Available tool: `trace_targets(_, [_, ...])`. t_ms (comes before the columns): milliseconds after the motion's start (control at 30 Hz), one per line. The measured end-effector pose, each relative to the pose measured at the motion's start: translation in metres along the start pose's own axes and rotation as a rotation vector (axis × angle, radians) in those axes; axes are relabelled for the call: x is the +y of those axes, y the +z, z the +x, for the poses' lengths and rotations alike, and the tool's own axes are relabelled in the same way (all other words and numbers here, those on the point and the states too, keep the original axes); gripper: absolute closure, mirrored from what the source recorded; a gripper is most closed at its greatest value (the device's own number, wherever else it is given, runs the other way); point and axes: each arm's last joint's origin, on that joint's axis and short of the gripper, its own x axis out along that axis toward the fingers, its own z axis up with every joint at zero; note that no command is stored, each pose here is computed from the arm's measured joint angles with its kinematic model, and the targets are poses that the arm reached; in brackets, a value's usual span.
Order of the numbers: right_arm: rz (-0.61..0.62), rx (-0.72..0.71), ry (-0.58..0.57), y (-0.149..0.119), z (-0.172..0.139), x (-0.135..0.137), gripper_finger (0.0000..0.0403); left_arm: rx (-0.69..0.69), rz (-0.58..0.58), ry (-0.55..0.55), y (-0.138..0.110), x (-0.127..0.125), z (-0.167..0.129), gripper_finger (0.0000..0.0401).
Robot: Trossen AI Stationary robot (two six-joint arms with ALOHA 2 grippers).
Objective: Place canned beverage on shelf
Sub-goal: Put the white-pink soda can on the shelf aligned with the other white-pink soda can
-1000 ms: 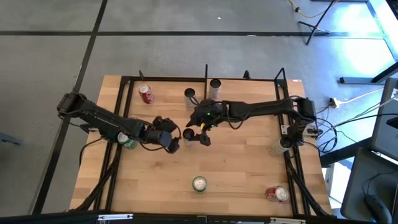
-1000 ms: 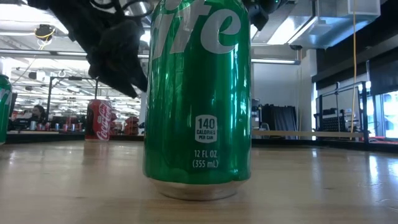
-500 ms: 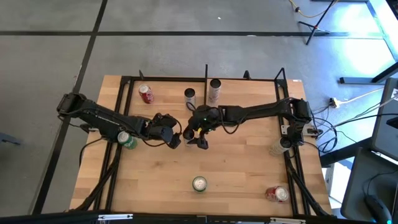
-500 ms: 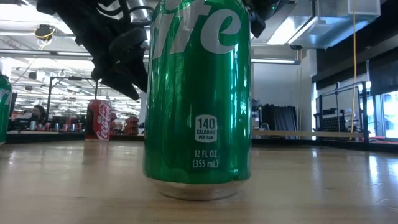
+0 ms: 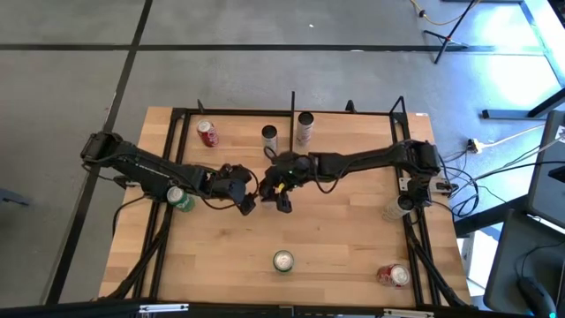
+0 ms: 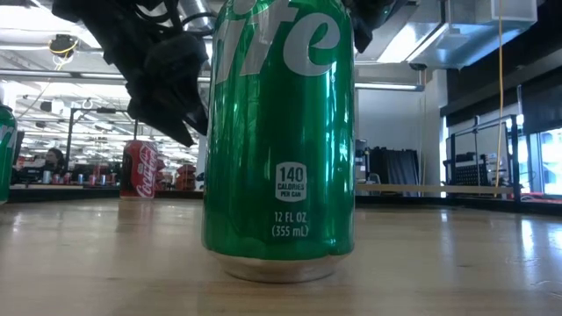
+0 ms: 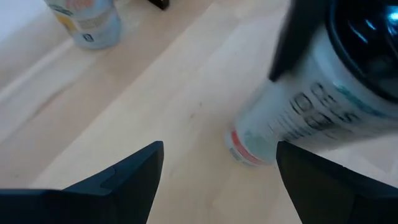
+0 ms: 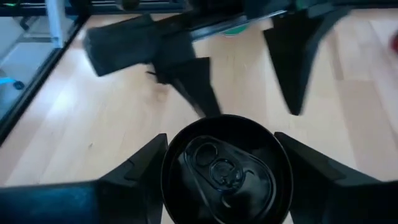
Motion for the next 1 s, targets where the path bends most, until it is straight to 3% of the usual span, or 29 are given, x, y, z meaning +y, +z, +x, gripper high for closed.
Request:
trace_targets(200, [-0.009,-0.037,-0.109,0.017,-0.031,0.003,0.0182,0.025,0.0,-0.029,-0.001,-0.001,0.0,0.0094])
trace_targets(500, [0.042,-0.073,-0.179,0.042,-0.116,0.017,0.0182,0.055,0.008,-0.051,-0.002,-0.001,0.0,0.0094])
trace_targets(667, [0.101,0.023,-0.321,0.035,-0.157,0.02,0.0182,0.067,0.009,-0.066,-0.002,-0.002,0.0,0.0094])
trace_targets(833, [0.16,0.061,-0.543,0.028,-0.171,0.0,0.0182,0.059,0.007,-0.062,-0.002,-0.002,0.0,0.0094])
trace_targets(1000, [0.266,-0.009,-0.603,0.009,-0.16,-0.034,0.0182,0.064,0.008,-0.066,-0.002,-0.002,0.0,0.0094])
